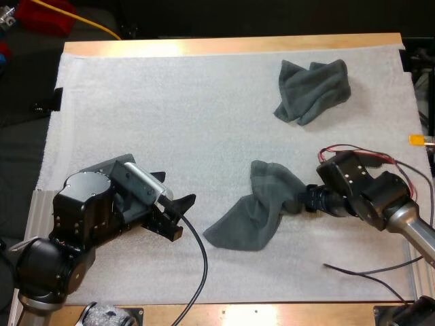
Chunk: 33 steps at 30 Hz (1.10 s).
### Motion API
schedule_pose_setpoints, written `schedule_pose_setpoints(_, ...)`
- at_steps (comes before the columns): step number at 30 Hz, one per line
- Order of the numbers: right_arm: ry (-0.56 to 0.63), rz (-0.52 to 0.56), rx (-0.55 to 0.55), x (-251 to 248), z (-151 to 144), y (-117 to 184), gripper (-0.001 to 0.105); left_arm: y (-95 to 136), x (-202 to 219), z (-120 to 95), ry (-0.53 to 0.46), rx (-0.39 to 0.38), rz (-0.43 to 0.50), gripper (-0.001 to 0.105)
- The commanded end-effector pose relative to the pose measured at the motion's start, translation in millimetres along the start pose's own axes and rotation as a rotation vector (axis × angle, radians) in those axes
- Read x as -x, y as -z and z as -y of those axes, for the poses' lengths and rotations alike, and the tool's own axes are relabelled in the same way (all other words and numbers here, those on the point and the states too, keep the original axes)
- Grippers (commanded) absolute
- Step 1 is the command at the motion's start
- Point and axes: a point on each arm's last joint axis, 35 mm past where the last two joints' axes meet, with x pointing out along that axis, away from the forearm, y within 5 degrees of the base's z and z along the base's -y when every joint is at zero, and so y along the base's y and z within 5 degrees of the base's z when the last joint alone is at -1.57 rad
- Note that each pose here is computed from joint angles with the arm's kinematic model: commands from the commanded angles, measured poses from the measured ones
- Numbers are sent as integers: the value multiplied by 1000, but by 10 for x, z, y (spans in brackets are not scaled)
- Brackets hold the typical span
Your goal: Pick towel from pile, fold and stack
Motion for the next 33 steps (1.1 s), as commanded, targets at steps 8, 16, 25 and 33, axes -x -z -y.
schedule_pose_setpoints(8, -156, 71, -291, -310, 215, 37, 70, -9, 6, 13, 1, -3, 1, 68)
schedule_pose_setpoints(16, -216, 119, -454, -601, 249, 110, 70, -6, 6, 12, 1, -1, -2, 68)
schedule_pose_setpoints(25, -202, 70, -469, -837, 236, 102, 70, 5, 6, 10, -1, 3, -11, 68)
schedule_pose_setpoints(33, -261, 31, -521, -1022, 200, 71, 70, 19, 6, 8, -3, 8, -23, 68)
